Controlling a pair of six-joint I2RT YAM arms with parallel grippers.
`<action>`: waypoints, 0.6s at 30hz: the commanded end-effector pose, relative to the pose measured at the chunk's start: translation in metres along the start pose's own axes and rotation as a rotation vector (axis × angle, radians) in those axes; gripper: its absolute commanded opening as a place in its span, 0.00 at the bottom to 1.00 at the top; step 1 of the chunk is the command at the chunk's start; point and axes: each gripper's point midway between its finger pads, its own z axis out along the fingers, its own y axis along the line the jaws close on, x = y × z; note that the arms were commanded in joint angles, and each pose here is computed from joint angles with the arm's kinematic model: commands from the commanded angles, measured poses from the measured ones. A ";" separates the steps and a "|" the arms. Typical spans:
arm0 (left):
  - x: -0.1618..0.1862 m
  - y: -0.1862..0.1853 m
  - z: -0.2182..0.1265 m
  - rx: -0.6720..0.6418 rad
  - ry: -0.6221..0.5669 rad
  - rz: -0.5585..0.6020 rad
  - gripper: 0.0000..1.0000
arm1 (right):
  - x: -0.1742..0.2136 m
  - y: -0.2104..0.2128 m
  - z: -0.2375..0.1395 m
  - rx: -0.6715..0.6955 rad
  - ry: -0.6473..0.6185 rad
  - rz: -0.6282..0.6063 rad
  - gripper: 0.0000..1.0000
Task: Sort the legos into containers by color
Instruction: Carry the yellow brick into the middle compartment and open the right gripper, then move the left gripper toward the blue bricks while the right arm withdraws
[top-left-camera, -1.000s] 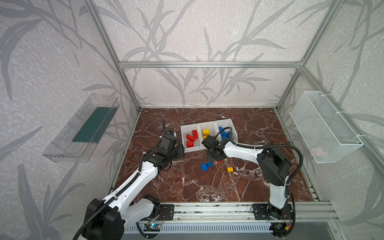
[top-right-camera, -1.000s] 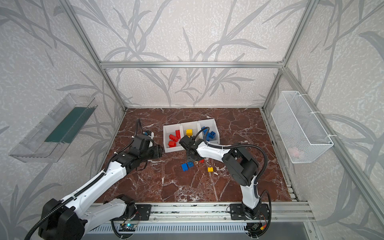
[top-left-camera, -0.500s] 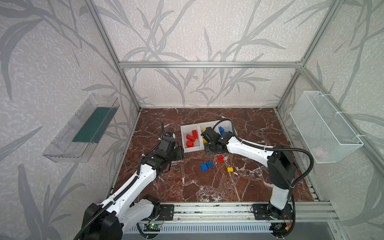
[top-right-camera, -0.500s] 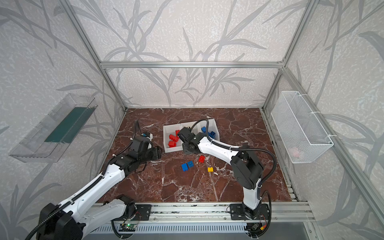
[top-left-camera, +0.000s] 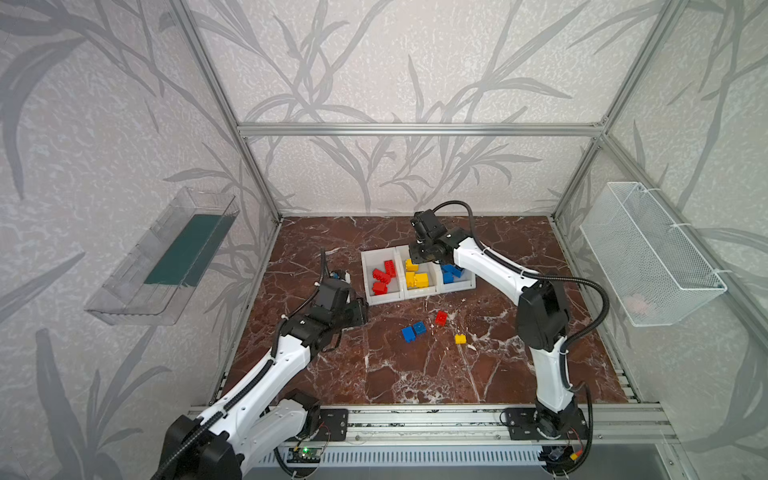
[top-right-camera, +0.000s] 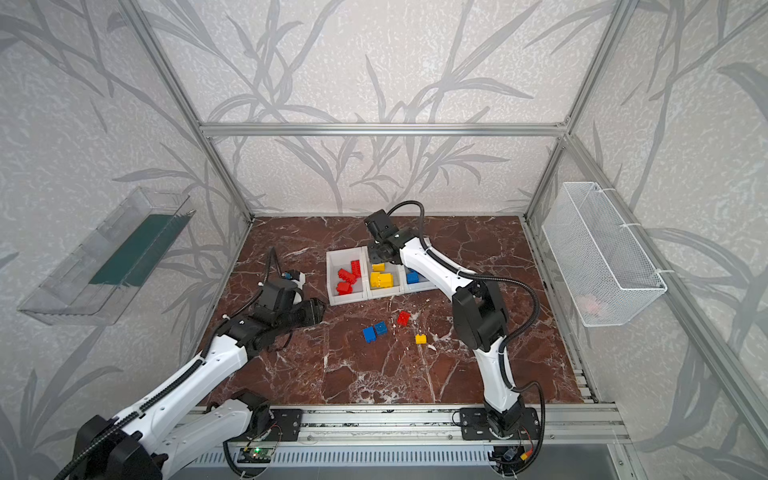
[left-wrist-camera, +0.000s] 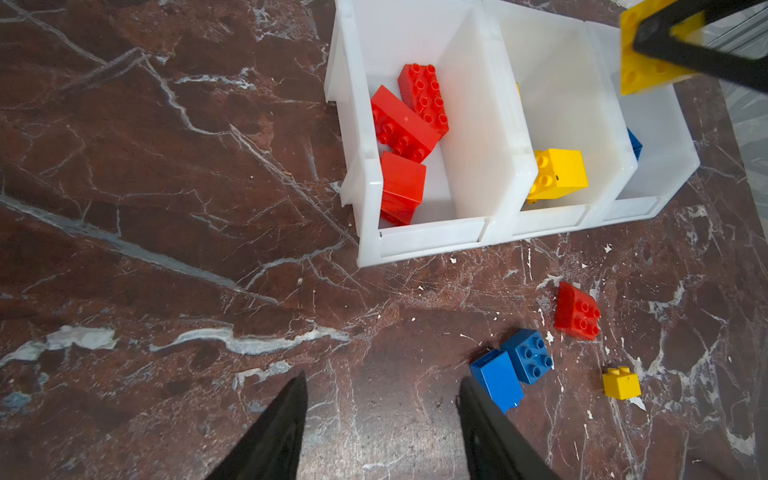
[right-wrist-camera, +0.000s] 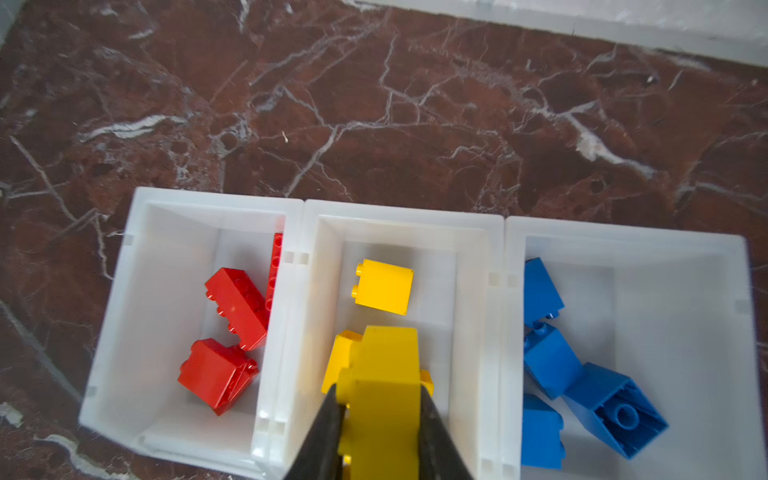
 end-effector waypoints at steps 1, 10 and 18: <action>0.006 0.004 -0.002 -0.003 0.009 -0.023 0.61 | 0.014 -0.001 0.006 -0.011 0.088 -0.022 0.22; 0.006 0.005 -0.002 -0.007 0.009 -0.025 0.61 | 0.013 -0.001 0.005 -0.014 0.085 -0.016 0.56; 0.008 0.005 -0.002 -0.005 0.009 -0.025 0.61 | 0.007 -0.001 -0.007 -0.011 0.062 -0.018 0.64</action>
